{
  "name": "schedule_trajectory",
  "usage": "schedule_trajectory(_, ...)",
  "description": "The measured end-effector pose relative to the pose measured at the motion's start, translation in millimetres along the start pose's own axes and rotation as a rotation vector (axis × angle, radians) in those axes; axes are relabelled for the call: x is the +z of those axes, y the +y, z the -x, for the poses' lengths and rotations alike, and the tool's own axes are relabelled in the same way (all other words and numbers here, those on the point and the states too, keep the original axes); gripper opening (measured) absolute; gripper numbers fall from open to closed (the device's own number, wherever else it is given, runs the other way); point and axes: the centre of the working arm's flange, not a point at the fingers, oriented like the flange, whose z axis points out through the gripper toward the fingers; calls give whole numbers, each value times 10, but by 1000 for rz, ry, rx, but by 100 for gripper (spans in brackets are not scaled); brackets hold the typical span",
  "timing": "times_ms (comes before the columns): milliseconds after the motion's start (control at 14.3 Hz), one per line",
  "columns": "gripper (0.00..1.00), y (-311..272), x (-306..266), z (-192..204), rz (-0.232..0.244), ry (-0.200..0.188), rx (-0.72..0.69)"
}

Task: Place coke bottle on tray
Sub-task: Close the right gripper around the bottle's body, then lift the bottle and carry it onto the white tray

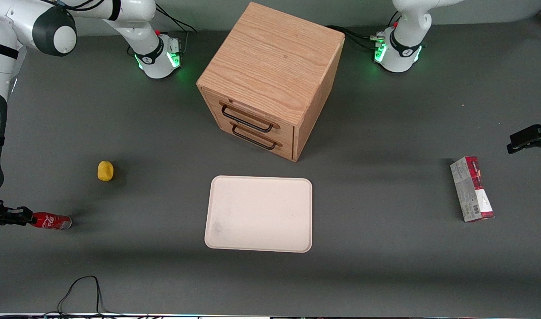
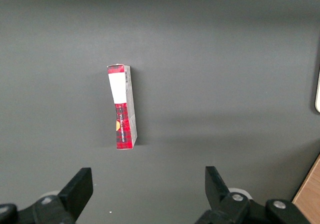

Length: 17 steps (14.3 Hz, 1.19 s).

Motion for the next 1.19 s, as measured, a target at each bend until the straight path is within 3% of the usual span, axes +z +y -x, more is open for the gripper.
schedule_trajectory(420,33,-126,-24,-78,-8,3,4)
schedule_trajectory(630,33,-548,-263,-279,17,-42,25)
schedule_trajectory(910,33,-1413,-1209,-545,26,-62,57)
schedule_trajectory(1190,33,-2358,-2201,-564,20,-72,136)
